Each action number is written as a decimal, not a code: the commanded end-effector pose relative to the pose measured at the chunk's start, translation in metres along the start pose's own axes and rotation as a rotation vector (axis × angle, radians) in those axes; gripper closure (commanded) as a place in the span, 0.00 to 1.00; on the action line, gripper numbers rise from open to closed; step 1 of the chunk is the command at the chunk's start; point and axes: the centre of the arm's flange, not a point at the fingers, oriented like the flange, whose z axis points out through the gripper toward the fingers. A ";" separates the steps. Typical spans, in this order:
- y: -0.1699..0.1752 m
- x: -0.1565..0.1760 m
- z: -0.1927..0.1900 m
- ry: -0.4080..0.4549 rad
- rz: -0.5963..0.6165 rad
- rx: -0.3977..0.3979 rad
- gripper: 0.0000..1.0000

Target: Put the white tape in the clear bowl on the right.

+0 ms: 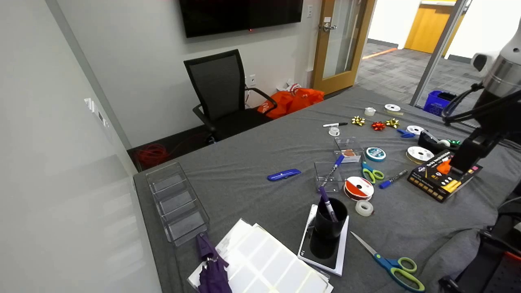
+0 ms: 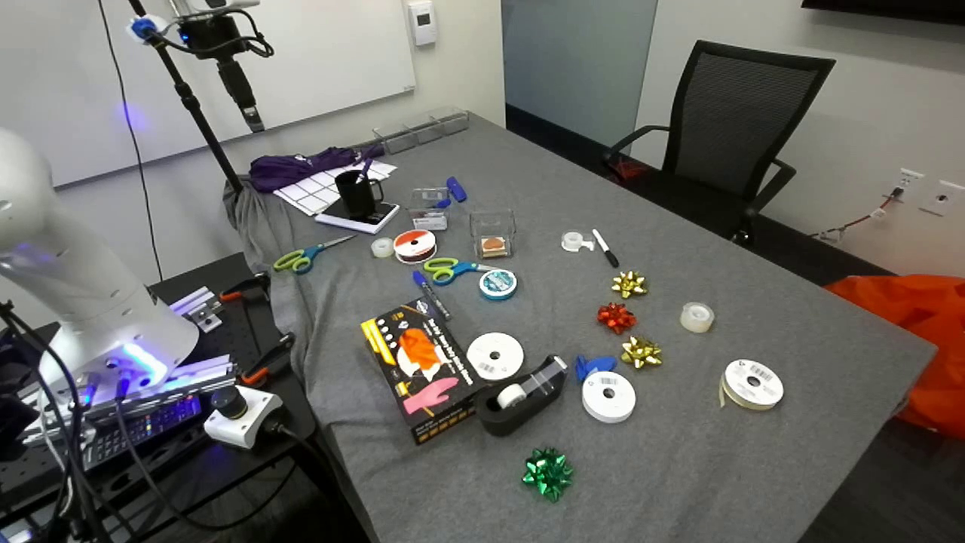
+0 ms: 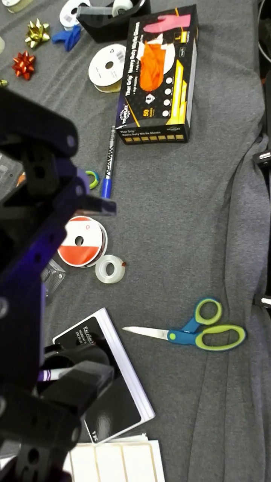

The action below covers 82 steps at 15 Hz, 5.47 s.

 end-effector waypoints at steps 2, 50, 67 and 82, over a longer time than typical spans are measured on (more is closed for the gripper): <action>-0.003 0.033 0.022 -0.001 0.124 -0.009 0.00; -0.009 0.152 0.318 -0.015 0.285 0.146 0.00; -0.016 0.146 0.340 -0.026 0.279 0.108 0.00; -0.008 0.136 0.306 -0.028 0.258 0.127 0.67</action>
